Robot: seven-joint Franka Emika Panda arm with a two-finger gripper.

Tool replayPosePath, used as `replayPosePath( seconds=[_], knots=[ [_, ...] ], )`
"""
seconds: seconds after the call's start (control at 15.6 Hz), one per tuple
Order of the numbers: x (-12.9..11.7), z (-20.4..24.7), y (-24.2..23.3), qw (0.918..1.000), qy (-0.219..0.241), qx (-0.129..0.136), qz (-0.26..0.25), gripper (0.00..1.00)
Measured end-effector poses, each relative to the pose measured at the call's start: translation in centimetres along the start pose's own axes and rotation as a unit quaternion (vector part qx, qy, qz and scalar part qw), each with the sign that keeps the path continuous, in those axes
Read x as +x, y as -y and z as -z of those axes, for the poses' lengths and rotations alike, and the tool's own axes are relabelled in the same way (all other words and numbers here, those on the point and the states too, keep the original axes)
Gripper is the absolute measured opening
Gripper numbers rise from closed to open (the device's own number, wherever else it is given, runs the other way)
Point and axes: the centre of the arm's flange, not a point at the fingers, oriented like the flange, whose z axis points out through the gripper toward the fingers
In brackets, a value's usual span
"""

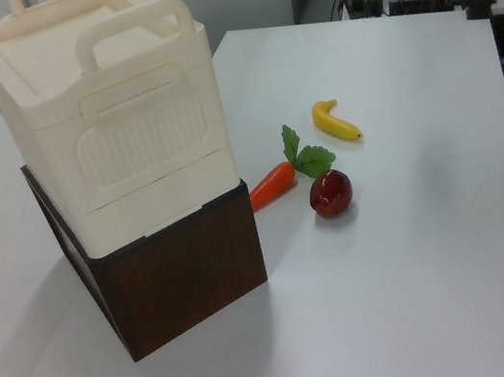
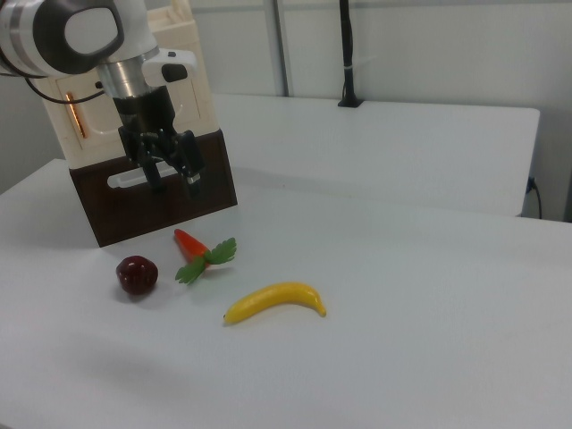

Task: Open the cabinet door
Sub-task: 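Raise the gripper and move it toward the cabinet door's edge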

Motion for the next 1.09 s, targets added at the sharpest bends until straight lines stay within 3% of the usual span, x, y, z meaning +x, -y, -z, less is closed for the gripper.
replayPosePath(
  seconds=[0.64, 1.09],
  knots=[
    [0.7, -1.4, -0.6, 0.9999, 0.013, -0.001, -0.001, 1.00],
    [1.1, 0.1, 5.7, 0.9962, -0.007, 0.014, 0.086, 1.00]
  ],
)
